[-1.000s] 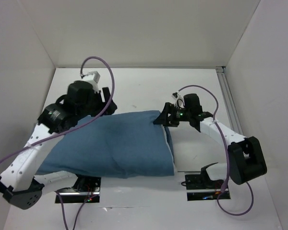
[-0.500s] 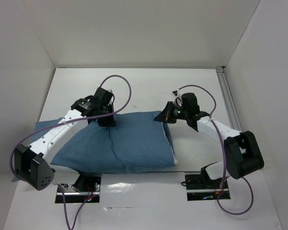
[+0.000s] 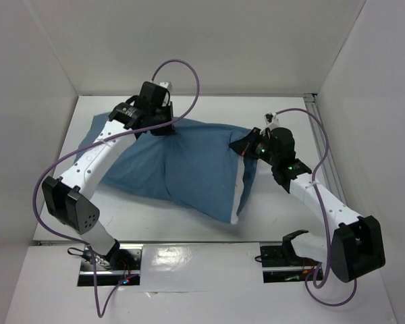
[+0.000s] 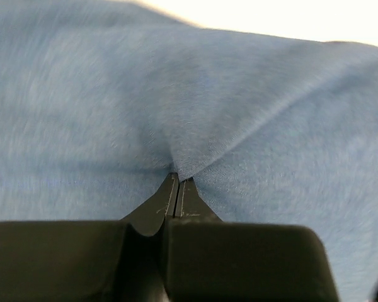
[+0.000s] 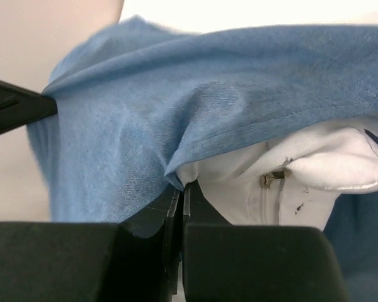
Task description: Put the pillow into the pillowcase
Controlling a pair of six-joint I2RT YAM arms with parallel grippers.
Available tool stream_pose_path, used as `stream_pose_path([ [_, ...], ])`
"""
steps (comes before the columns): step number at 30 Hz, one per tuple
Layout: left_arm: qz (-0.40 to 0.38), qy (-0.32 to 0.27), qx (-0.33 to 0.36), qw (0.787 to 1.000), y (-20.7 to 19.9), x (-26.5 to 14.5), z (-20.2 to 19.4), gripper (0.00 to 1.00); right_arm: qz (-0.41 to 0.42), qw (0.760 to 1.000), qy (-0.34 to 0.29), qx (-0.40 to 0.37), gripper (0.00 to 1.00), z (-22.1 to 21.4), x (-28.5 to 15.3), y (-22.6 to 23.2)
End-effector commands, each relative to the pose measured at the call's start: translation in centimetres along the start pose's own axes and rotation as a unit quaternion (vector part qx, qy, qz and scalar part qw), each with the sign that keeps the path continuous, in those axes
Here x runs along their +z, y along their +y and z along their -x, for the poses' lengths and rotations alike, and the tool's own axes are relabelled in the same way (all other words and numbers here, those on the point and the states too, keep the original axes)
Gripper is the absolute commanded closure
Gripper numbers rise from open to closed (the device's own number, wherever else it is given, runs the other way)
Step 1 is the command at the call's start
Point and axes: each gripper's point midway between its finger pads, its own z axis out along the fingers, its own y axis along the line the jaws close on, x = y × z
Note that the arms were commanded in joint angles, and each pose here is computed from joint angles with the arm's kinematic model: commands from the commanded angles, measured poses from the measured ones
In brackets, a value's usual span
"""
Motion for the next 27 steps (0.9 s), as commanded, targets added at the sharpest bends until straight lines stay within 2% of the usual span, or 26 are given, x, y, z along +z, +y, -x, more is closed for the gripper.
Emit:
stream_pose_path([
  [1, -0.061, -0.112, -0.006, 0.992, -2.7, -1.9, 6.4, 1.0, 0.049, 0.998, -0.031, -0.012, 1.0, 1.6, 0.4, 2.9],
  [2, -0.06, -0.113, 0.0, 0.992, -2.6, -1.9, 6.4, 1.0, 0.044, 0.999, -0.026, -0.014, 1.0, 1.2, 1.0, 2.3],
  [3, -0.058, -0.109, 0.0, 0.992, -2.5, -1.6, 6.1, 0.93, 0.037, 0.999, -0.026, -0.012, 1.0, 1.1, 1.5, 1.8],
  [7, -0.042, -0.073, 0.018, 0.996, -2.3, -0.9, 3.7, 0.22, 0.026, 0.999, 0.001, -0.027, 1.0, 1.1, 3.2, 1.4],
  [8, -0.021, -0.069, 0.026, 0.997, -1.7, -1.0, 2.9, 0.16, 0.024, 0.999, 0.004, -0.033, 0.99, 1.3, 3.3, 1.4],
  [10, -0.023, -0.073, 0.045, 0.996, -3.2, -2.5, 1.7, 0.14, 0.021, 0.999, 0.015, -0.036, 0.82, 1.6, 3.1, 2.0],
  [11, -0.016, -0.071, 0.053, 0.996, -3.3, -2.6, 0.9, 0.16, 0.016, 0.999, 0.013, -0.034, 0.54, 2.0, 2.8, 1.9],
  [12, -0.03, -0.067, 0.069, 0.995, -4.7, -3.1, -0.4, 0.2, 0.01, 0.999, 0.009, -0.034, 0.39, 2.2, 1.8, 2.2],
  [13, -0.035, -0.066, 0.078, 0.994, -5.4, -3.5, -1.1, 0.22, -0.004, 0.999, -0.003, -0.032, 0.28, 2.9, 1.2, 1.8],
  [15, -0.045, -0.056, 0.098, 0.993, -7.4, -4.0, -3.4, 0.23, -0.033, 0.999, -0.016, -0.018, 0.17, 3.6, -1.0, 1.0],
  [18, -0.029, -0.043, 0.124, 0.991, -9.1, -3.9, -5.7, 0.24, -0.12, 0.992, -0.035, 0.024, 0.15, 3.8, -3.5, -2.5],
  [20, -0.019, -0.026, 0.155, 0.987, -10.8, -3.9, -8.3, 0.22, -0.216, 0.974, -0.038, 0.057, 0.15, 2.5, -6.4, -6.1],
  [23, 0.036, -0.027, 0.193, 0.98, -12.2, -2.4, -11.0, 0.2, -0.285, 0.953, -0.056, 0.089, 0.15, 0.9, -9.9, -9.2],
  [24, 0.08, -0.037, 0.187, 0.978, -11.5, -2.5, -11.0, 0.2, -0.289, 0.95, -0.062, 0.097, 0.15, 0.6, -10.5, -9.5],
  [27, 0.139, -0.01, 0.207, 0.968, -10.9, -0.1, -13.3, 0.18, -0.277, 0.953, -0.068, 0.103, 0.15, -0.3, -11.6, -9.4],
])
